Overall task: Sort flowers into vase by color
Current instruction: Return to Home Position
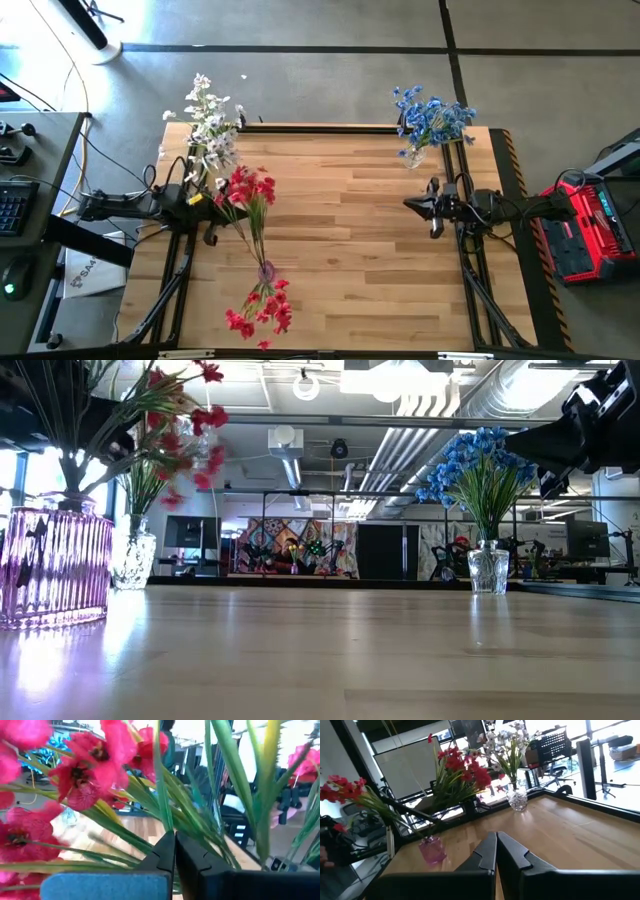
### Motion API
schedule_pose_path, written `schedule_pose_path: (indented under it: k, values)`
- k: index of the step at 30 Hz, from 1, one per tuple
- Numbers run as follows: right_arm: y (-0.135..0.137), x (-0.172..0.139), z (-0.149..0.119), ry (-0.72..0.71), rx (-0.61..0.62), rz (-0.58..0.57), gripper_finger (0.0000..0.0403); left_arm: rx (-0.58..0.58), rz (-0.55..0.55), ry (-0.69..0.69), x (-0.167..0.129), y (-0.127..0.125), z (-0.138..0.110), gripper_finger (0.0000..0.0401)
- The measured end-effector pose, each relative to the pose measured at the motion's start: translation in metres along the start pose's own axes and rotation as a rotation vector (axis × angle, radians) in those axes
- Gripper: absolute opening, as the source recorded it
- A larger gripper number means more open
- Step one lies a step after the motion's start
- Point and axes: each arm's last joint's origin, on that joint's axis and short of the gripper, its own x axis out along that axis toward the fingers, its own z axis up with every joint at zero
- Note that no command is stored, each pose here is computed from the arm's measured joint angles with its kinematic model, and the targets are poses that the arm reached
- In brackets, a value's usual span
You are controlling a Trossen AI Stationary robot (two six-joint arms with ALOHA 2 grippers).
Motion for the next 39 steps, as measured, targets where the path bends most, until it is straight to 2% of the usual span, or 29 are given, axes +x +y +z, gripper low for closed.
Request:
schedule_pose_path:
  k: [9, 17, 39]
  values:
    - [0.0000, 0.0000, -0.0005, 0.004, -0.009, 0.003, 0.0000, 0.015, 0.024, 0.043, 0.0003, 0.0012, -0.0055, 0.0000]
    - [0.0000, 0.0000, -0.0005, 0.004, -0.004, 0.003, 0.0000, -0.107, 0.035, 0.053, 0.0006, 0.0015, -0.0067, 0.0000]
    - [0.0000, 0.0000, -0.0006, 0.005, -0.004, 0.003, 0.0000, -0.108, 0.035, 0.052, 0.0006, 0.0015, -0.0066, 0.0000]
